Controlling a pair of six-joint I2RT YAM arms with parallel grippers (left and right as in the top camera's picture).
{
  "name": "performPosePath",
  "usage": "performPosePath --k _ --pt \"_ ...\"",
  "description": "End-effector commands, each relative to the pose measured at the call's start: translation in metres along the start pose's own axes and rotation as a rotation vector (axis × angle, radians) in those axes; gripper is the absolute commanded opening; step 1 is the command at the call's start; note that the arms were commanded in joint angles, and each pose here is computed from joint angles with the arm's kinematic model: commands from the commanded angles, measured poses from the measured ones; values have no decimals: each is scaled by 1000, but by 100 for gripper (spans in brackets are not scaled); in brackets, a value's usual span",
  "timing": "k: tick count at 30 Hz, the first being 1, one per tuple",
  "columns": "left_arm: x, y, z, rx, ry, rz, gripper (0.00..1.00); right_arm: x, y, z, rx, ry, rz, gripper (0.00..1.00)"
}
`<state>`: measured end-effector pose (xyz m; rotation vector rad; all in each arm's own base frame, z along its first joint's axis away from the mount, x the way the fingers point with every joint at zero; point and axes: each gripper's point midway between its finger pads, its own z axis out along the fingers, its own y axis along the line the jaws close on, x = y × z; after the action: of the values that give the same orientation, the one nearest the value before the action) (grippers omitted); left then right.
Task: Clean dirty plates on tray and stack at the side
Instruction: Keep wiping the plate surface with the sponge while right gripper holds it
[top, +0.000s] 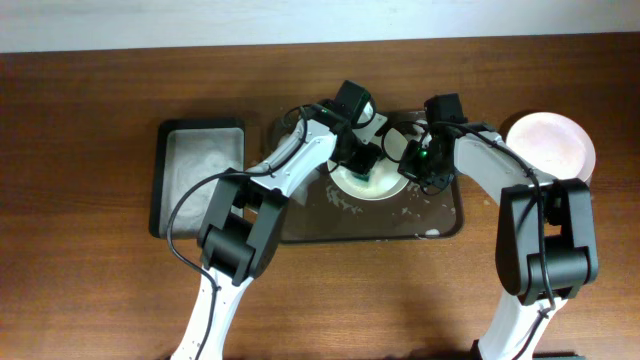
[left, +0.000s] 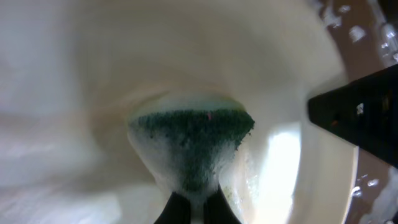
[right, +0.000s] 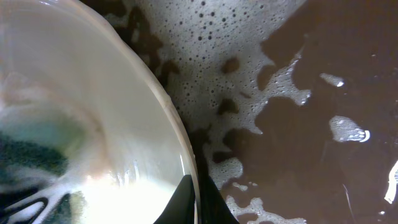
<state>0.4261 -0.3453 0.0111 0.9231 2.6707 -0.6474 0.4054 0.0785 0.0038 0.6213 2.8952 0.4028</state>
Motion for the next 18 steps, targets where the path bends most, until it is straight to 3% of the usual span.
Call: performPosePath --k 1,9,14,18 --pt "22 -21 44 100 49 -3 0 17 -24 21 97 49 12 4" --pt "-9 -11 44 42 -77 -12 0 17 -24 21 97 50 12 4" --pt "-12 44 37 -276 -115 -163 1 17 -24 21 97 50 12 4" --pt "-14 71 26 -438 -157 -240 1 17 -24 21 97 50 12 4"
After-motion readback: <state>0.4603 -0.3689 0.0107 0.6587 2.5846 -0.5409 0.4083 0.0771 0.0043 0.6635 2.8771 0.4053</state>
